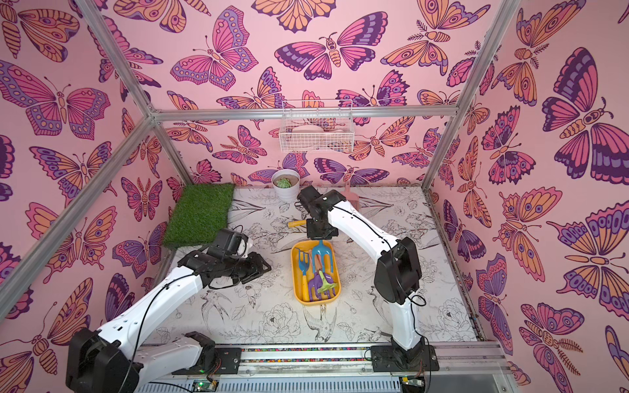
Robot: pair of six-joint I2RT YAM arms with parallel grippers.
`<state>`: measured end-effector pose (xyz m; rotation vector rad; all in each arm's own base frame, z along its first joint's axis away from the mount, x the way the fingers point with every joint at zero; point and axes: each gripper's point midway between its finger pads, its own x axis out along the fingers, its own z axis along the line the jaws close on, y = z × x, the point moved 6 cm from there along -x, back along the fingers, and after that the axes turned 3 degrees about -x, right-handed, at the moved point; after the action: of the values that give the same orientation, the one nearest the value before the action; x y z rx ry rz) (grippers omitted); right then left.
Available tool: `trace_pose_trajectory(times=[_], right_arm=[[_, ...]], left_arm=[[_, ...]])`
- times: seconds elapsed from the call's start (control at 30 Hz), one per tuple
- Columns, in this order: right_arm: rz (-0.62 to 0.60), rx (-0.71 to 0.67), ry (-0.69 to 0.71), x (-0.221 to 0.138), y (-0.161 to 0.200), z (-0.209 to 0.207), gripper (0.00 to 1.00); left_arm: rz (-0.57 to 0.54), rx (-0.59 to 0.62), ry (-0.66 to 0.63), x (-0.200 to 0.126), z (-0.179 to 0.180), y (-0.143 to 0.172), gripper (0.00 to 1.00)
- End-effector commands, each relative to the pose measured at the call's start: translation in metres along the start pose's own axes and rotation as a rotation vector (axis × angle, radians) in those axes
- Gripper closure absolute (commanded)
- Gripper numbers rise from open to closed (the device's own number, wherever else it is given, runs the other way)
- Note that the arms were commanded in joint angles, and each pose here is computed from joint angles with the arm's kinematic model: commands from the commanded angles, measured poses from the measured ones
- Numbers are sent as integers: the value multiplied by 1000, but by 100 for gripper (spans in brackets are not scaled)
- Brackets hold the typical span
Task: Put the rake into the storage box
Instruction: Place the rake in the storage box.
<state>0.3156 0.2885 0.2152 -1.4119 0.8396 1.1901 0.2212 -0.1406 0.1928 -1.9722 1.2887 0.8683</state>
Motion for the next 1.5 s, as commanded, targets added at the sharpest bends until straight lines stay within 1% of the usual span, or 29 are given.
trace_pose_trajectory(times=[0.0,0.13,0.4,0.77,0.87,0.93,1.0,1.1,1.17,1.27,1.47], right_arm=[[17,22,-3,1,10,20,100],[11,7,15,7,20,34,100],[16,-18,46,19,31,49,100],[45,-41,79,32,42,49,93],[47,-46,80,33,43,48,90],[49,-51,79,34,44,48,85],[46,-56,75,32,44,49,73],[19,-62,57,26,42,50,59],[-7,-66,38,18,39,50,53],[-59,-73,21,5,34,50,51],[-198,-94,35,-31,21,40,55]], left_arm=[[-30,29,15,-5,-3,-1,55],[-32,26,22,-7,-2,2,55],[-36,10,23,-9,6,9,55],[-46,-2,25,-11,9,13,54],[-46,-2,24,-11,9,12,54],[-45,-3,23,-10,9,12,54],[-47,-3,21,-10,8,11,54],[-47,0,20,-10,6,9,54],[-48,3,21,-10,4,7,54],[-49,12,24,-11,0,4,54],[-54,38,25,-11,-11,-7,54]])
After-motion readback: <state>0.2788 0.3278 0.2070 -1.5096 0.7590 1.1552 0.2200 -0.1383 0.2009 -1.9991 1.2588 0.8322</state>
